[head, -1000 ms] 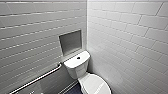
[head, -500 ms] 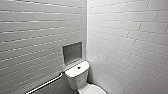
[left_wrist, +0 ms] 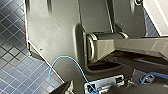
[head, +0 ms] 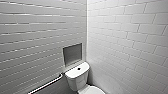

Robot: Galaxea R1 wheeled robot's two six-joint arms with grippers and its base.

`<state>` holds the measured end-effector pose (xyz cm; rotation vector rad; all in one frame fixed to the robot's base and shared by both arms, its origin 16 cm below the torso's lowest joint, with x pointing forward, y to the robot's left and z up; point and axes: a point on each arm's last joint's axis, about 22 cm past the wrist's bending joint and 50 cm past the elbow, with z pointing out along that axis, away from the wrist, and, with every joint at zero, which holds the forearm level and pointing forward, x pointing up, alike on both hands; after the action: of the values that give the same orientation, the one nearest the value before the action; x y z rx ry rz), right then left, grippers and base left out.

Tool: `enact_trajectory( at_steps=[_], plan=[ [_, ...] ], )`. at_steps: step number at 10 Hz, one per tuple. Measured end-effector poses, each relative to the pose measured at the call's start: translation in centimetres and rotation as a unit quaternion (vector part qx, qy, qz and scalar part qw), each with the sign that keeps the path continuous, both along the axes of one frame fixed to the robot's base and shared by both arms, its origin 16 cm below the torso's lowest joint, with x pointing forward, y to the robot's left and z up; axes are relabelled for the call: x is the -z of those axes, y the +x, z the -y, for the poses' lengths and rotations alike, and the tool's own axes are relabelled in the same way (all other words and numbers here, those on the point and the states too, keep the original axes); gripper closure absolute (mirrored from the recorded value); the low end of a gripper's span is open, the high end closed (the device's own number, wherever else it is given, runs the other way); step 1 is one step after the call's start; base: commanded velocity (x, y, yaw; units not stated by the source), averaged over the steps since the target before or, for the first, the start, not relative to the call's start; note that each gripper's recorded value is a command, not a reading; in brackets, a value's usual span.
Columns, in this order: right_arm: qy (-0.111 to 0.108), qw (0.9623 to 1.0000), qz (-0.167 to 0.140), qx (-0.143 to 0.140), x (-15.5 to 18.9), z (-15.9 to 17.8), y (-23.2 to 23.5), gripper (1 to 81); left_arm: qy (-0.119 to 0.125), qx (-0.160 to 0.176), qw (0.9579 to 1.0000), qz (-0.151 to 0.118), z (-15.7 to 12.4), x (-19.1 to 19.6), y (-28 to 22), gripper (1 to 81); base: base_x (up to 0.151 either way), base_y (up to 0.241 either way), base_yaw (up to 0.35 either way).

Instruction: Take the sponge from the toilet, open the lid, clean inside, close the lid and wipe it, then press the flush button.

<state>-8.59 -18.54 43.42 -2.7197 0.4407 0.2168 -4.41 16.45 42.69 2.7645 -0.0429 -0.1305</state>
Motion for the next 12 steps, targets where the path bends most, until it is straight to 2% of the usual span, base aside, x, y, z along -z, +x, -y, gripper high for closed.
enact_trajectory(
  at_steps=[1, 3, 6, 8, 9, 12],
  plan=[
    [-0.004, 0.9999, 0.000, -0.011, 0.1, 0.4, -0.2, 81.1, -0.003, 0.000, 1.0000, 0.002, 0.4, 0.0, 0.4, 1.0, 0.000, 0.000, 0.000],
    [0.003, 0.9969, 0.011, -0.078, 0.1, 0.2, 0.0, 81.1, -0.004, 0.000, 1.0000, 0.004, 0.6, 0.0, 0.6, 1.0, 0.000, 0.000, 0.000],
    [0.009, 0.9970, 0.016, -0.076, 0.1, -0.2, 1.9, 81.1, -0.001, 0.000, 1.0000, 0.003, 0.1, 0.0, 0.6, 1.0, 0.000, 0.000, 0.000],
    [0.010, 0.9967, 0.013, -0.079, 0.0, -0.2, 3.0, 81.1, -0.013, 0.000, 0.9999, 0.004, 0.8, -0.4, 0.6, 1.0, 0.000, 0.000, 0.000],
    [0.019, 0.9966, 0.017, -0.079, -0.3, -0.6, 3.3, 81.1, -0.022, 0.000, 0.9997, 0.005, 1.0, -0.7, 0.6, 1.0, 0.000, 0.000, 0.000],
    [0.076, 0.9937, 0.049, -0.065, -2.7, -3.9, 3.8, 81.1, -0.035, -0.012, 0.9988, 0.033, -1.2, -1.5, 1.9, 1.0, 0.000, 0.000, 0.000]
  ],
)
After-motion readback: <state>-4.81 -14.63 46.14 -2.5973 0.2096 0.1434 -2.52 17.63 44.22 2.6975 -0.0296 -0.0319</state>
